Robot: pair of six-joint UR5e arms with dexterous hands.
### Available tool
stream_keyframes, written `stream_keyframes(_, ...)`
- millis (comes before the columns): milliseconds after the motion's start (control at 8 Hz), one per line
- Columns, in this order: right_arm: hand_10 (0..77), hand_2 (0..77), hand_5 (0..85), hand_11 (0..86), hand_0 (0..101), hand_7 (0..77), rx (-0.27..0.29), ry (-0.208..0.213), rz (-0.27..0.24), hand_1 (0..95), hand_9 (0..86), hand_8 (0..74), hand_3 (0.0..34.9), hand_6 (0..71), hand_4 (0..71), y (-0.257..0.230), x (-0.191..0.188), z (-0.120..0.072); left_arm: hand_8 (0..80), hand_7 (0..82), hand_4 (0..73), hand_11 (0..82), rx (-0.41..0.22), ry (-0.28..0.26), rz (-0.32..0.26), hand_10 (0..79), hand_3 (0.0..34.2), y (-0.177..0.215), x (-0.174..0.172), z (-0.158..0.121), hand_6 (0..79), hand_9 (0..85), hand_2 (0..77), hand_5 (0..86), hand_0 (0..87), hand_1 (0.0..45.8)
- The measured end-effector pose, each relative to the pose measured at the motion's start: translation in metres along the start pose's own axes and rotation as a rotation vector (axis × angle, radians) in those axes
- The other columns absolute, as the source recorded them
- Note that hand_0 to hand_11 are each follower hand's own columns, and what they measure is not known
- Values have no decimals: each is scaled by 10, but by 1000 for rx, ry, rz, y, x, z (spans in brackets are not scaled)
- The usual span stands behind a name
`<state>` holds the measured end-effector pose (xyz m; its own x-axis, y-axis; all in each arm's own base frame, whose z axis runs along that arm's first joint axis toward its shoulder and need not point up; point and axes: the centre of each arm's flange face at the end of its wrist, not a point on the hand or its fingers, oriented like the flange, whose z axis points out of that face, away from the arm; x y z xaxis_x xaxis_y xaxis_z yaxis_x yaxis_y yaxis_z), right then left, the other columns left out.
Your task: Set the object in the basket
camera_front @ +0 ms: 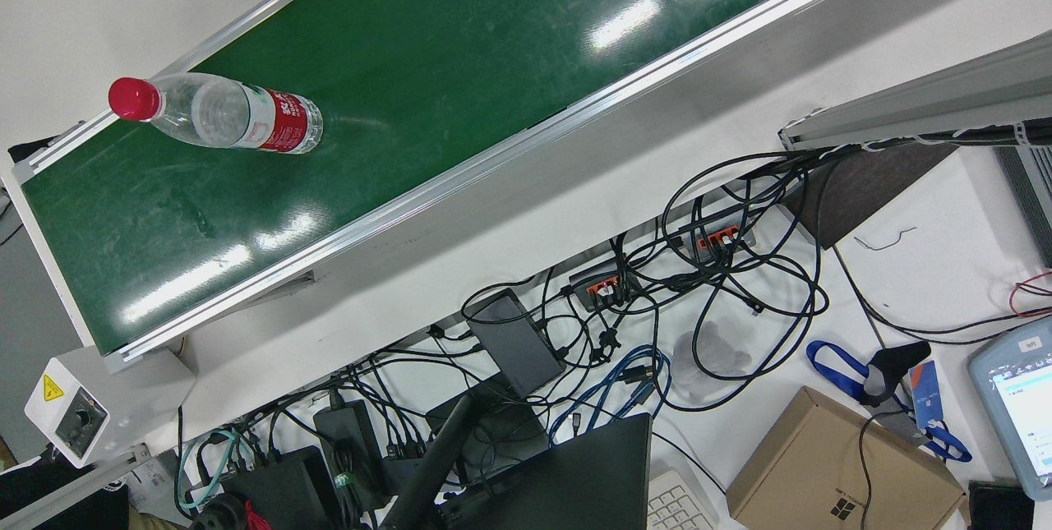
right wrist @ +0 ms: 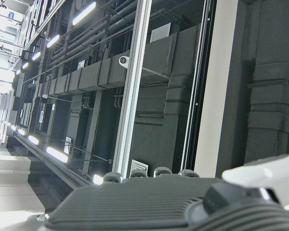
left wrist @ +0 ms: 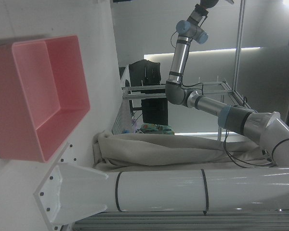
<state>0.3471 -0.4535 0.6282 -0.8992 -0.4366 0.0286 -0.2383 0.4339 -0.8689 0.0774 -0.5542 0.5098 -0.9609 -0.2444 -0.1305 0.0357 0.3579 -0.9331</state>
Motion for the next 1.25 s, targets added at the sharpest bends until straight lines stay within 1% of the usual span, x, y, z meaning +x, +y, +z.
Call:
stream_keyframes(250,0,11,0,0,2,5,0,0,0,0,0,0,1,0,5,0,0,0,120,44,44,104,-2,0,1,60,102,0,0,0,55,125,11,344,524,93)
stream_keyframes(375,0,11,0,0,3,5,-1,0,0,0,0,0,1,0,5,1,0,0,120,44,44,104,-2,-1,2,60,89,1,-1,1,55,125,11,344,523,93)
stream_keyframes(500,0,11,0,0,3,5,-2,0,0,0,0,0,1,0,5,1,0,0,120,44,44,104,-2,-1,2,60,89,1,-1,1,55,125,11,344,523,93)
stream_keyframes(625,0,5,0,0,2,5,-2,0,0,0,0,0,2,0,5,1,0,0,142,54,76,120,-2,-1,3,71,87,1,-1,1,65,136,11,349,525,93)
stream_keyframes(1250,0,5,0,0,2,5,0,0,0,0,0,0,2,0,5,0,0,0,142,54,76,120,-3,-1,3,71,87,1,-1,1,65,136,11,349,524,93)
